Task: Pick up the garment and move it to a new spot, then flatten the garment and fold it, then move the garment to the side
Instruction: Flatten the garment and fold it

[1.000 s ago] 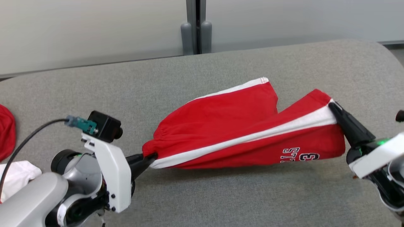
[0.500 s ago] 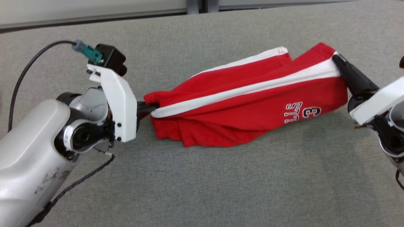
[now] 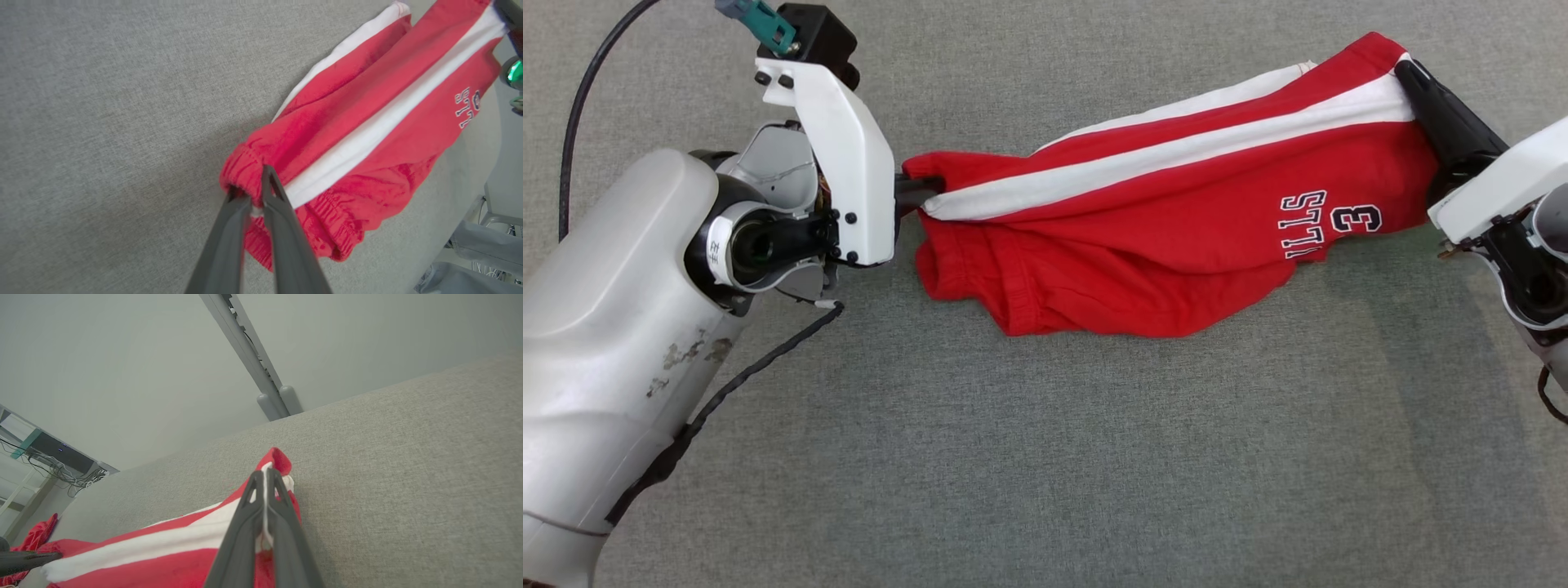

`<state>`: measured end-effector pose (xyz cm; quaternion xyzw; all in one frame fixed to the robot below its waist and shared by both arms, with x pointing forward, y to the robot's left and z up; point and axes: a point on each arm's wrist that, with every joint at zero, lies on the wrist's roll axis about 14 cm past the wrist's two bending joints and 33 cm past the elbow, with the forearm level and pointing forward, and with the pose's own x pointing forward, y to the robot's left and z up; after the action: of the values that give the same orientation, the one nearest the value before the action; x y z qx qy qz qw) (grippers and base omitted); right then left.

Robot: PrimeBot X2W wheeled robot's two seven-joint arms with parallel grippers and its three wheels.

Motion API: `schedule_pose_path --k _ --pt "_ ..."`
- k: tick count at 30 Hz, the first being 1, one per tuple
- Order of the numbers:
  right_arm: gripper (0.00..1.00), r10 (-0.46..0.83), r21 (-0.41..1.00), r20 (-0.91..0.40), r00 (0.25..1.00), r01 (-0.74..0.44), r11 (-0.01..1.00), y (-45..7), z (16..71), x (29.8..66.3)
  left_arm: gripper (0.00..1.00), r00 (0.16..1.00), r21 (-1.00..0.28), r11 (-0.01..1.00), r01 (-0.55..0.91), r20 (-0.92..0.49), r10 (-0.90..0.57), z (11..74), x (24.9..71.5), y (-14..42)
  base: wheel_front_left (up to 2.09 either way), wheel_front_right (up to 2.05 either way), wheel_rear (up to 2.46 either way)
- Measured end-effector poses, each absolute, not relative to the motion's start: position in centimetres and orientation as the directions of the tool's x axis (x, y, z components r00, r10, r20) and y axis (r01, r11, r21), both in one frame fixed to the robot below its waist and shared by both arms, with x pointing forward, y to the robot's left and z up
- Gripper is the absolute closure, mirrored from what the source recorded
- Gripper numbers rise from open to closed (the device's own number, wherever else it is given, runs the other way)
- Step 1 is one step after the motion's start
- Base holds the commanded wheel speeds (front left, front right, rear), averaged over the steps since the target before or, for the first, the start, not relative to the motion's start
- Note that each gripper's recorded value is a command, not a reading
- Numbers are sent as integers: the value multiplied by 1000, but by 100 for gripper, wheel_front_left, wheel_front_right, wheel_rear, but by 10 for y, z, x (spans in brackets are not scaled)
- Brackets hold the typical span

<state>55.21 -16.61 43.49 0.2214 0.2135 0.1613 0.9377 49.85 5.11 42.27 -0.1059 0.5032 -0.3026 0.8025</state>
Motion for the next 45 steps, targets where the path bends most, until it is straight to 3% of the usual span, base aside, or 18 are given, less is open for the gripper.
schedule_pose_path --k 1,2,3,10,17,18,19,20,26,35,45 --pt "80 396 483 -336 854 -205 852 -165 433 552 62 311 -475 794 378 -743 -593 423 499 51 0 0 0" --pt "53 395 481 -343 852 -202 853 -165 431 552 0 313 -476 794 377 -742 -593 423 500 51 0 0 0" --pt "0 390 481 -348 852 -195 855 -166 430 551 0 317 -477 794 376 -739 -594 423 500 50 0 0 0" --pt "0 367 479 -298 881 -194 856 -168 448 546 0 373 -474 781 406 -694 -616 445 501 49 0 0 0" --pt "0 338 472 -161 927 -229 852 -169 481 534 0 526 -407 799 443 -604 -599 474 505 63 0 0 0" --pt "0 334 458 -138 932 -239 856 -170 487 527 0 621 -371 815 446 -527 -580 490 510 70 0 0 0" --pt "0 331 451 -130 935 -242 859 -171 489 523 0 663 -353 822 446 -486 -569 498 512 73 0 0 0" --pt "0 331 451 -130 935 -242 859 -171 489 523 0 663 -353 822 446 -486 -569 498 512 73 0 0 0" --pt "0 269 432 -60 961 -218 875 -187 509 510 0 849 -256 881 398 -261 -460 521 496 98 0 0 0" --pt "0 267 460 -189 945 -155 874 -176 457 491 0 961 -259 932 253 -44 -273 519 445 126 0 0 0" --pt "0 291 478 -418 860 -64 876 -173 409 508 0 984 -340 933 115 -88 -153 487 400 132 0 0 0"
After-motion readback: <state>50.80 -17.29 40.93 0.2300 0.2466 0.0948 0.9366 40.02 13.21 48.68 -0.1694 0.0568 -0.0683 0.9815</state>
